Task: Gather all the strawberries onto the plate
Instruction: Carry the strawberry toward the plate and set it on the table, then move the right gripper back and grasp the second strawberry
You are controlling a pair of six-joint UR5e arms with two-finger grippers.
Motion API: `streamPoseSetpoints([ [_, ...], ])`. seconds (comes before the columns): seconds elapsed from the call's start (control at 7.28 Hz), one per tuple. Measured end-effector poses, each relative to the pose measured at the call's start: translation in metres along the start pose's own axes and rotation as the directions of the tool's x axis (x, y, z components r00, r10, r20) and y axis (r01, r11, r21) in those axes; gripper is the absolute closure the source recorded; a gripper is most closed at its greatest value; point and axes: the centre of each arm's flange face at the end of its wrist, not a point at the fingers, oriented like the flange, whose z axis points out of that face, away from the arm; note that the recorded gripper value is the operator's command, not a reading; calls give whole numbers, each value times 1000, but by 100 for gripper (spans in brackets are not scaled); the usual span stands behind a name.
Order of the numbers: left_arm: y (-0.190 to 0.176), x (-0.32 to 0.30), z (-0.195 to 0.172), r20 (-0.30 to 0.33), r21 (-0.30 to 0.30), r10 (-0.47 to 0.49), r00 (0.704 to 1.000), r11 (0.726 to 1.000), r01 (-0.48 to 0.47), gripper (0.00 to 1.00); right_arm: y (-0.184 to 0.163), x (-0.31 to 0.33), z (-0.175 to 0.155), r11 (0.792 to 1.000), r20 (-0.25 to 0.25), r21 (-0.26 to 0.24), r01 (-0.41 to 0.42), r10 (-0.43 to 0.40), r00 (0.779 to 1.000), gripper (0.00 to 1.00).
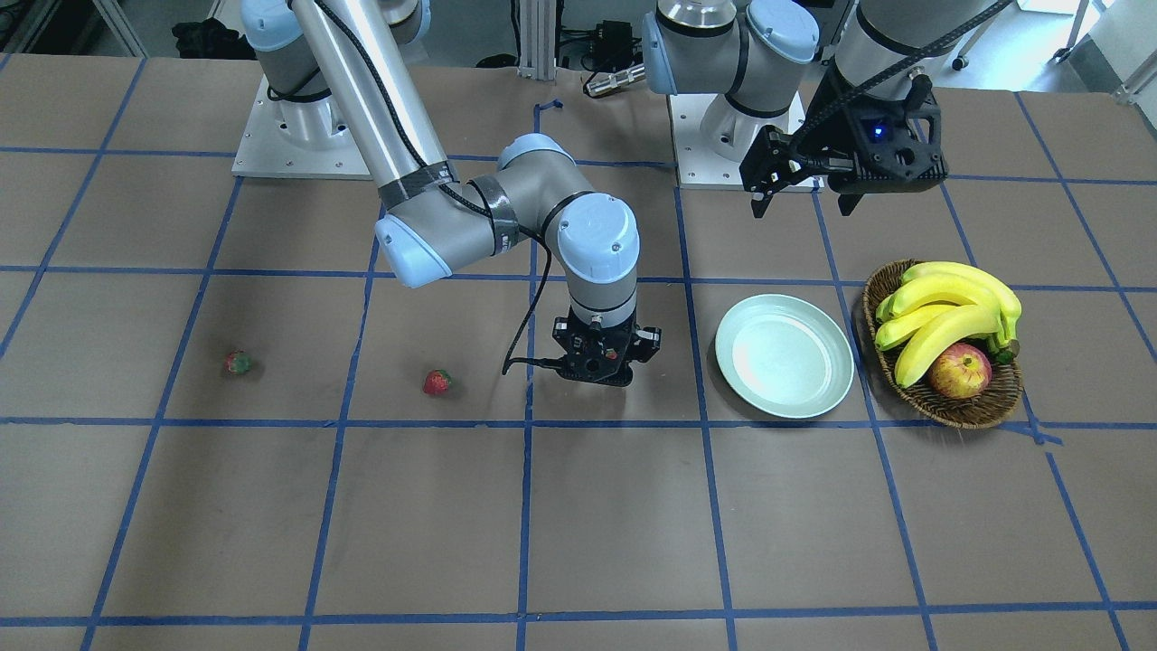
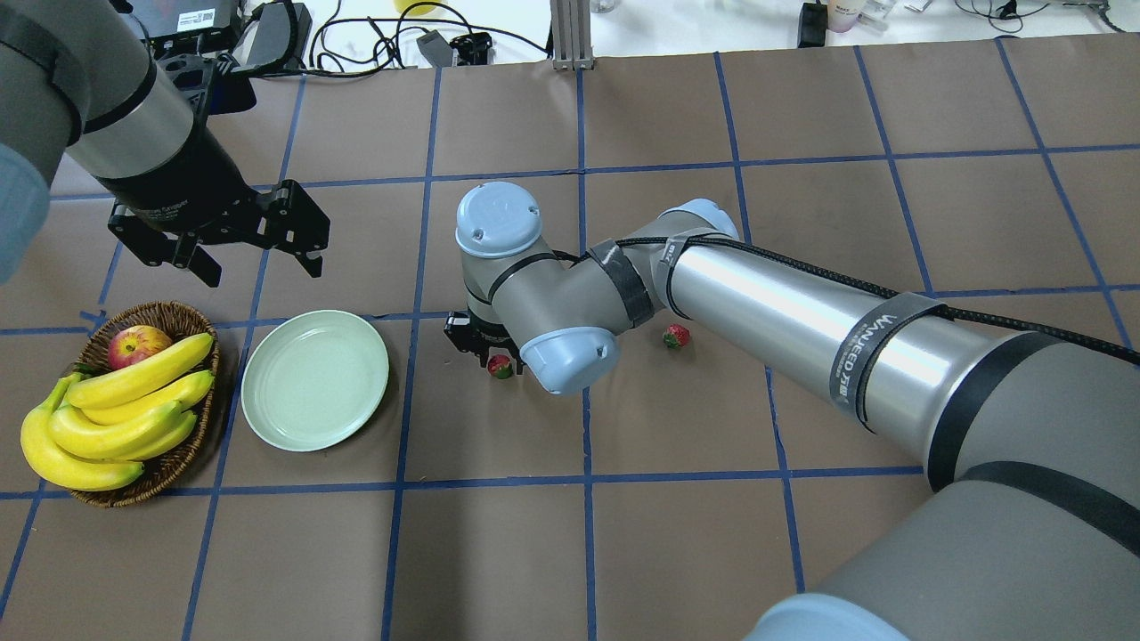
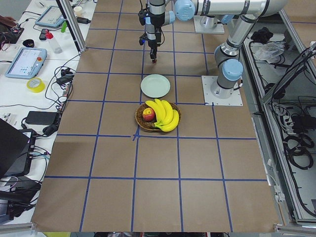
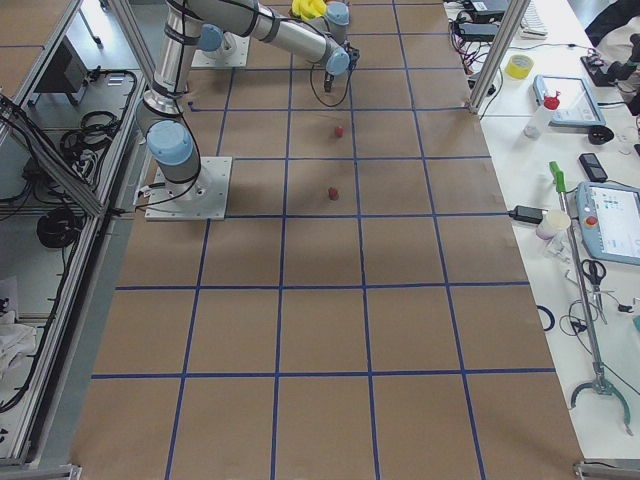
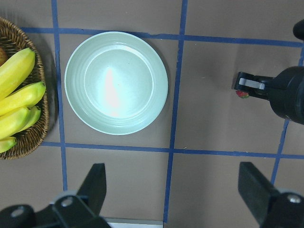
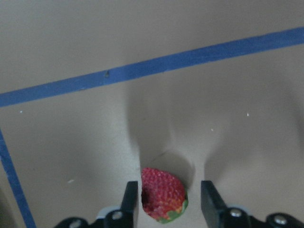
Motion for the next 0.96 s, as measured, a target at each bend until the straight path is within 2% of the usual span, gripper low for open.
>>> streamPoseSetpoints([
  [0.14, 0, 0, 0, -1, 0, 1, 1000, 1000, -1, 0, -1, 2, -9, 1000, -2, 17, 1, -1, 1000, 0],
  [0.27, 0, 0, 0, -2, 0, 1, 1000, 1000, -1, 0, -9, 9, -22, 999, -25, 53, -3, 4, 1000, 0],
  [0.55, 0, 0, 0, 0, 0, 1, 1000, 1000, -1, 0, -46, 50, -56, 993, -71, 113, -45, 54, 996, 0],
  [0.69, 0, 0, 1, 0, -1, 3, 1000, 1000, -3, 0, -69, 80, -71, 990, -85, 125, -58, 69, 994, 0],
  [0.82, 0, 0, 2, -1, -3, 3, 1000, 1000, -3, 0, -88, 120, -75, 990, -120, 124, -61, 76, 990, 0],
  [0.96, 0, 0, 2, -1, -3, 3, 1000, 1000, -3, 0, -98, 163, -71, 992, -154, 107, -62, 78, 985, 1],
])
